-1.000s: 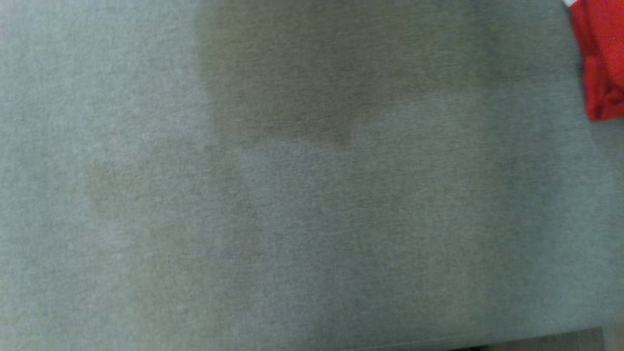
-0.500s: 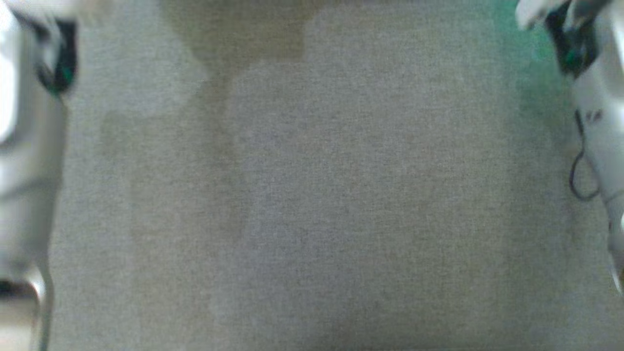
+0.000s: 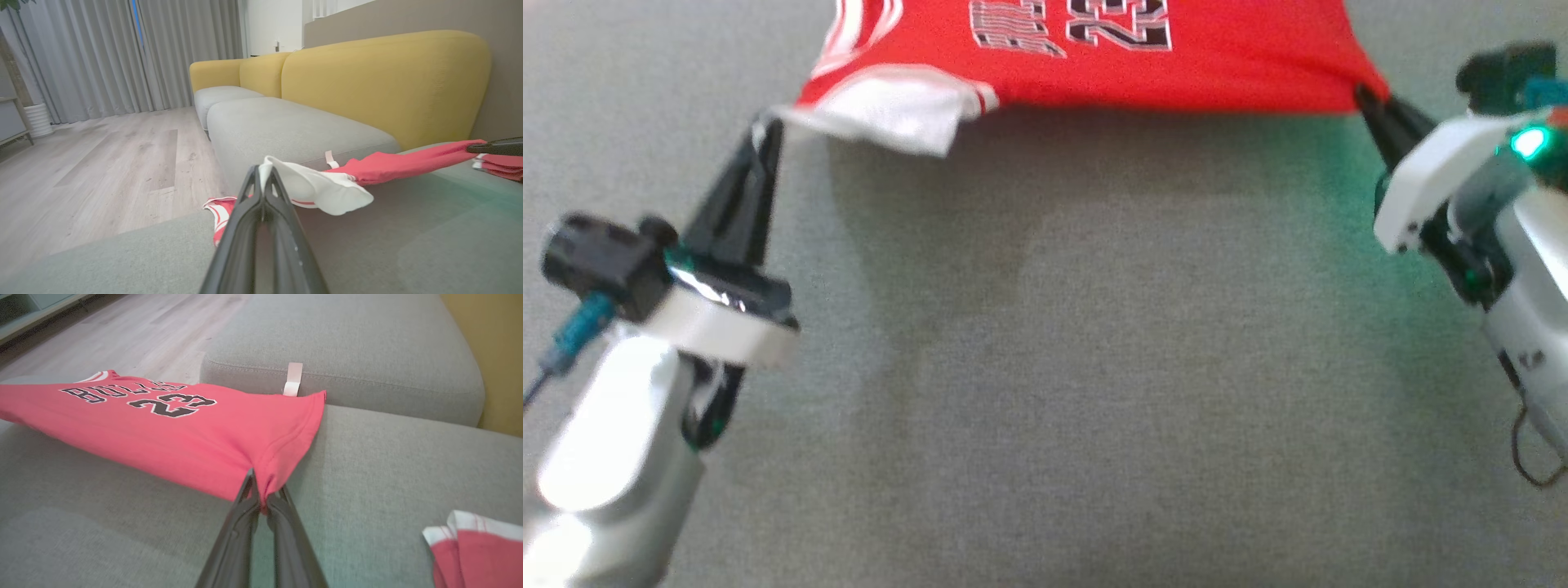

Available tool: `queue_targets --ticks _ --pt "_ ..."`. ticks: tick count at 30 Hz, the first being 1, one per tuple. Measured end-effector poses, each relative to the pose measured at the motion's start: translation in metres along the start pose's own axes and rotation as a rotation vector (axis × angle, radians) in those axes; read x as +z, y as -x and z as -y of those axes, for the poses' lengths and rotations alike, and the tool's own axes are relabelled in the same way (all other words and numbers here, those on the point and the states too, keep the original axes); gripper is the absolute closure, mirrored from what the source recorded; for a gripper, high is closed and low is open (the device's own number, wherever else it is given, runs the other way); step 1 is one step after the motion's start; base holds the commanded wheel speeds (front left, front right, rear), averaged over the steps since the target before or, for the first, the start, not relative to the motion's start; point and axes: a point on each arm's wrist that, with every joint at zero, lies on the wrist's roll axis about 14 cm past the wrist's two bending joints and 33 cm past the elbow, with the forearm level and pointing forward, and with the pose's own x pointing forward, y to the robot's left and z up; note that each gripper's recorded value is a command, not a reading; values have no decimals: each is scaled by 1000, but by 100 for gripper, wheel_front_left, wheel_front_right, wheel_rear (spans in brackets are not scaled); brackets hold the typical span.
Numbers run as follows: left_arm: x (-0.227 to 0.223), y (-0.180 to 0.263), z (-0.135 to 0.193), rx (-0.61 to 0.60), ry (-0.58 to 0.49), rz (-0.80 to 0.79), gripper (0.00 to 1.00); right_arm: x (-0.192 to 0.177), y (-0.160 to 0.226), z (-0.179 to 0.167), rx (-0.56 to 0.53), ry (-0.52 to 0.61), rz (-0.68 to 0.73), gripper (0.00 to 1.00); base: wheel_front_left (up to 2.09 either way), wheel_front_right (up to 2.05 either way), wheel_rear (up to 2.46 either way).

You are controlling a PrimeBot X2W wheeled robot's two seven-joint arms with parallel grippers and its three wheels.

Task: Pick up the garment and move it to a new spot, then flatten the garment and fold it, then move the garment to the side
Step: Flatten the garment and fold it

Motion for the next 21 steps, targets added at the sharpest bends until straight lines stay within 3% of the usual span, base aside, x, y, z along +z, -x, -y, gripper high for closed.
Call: queue_targets --ticks 10,21 --pt "9 60 25 -14 84 -14 100 -10 56 -20 55 -46 -11 100 0 0 0" --pt "22 108 61 -59 83 -25 100 -37 105 -38 93 -112 -45 100 0 0 0"
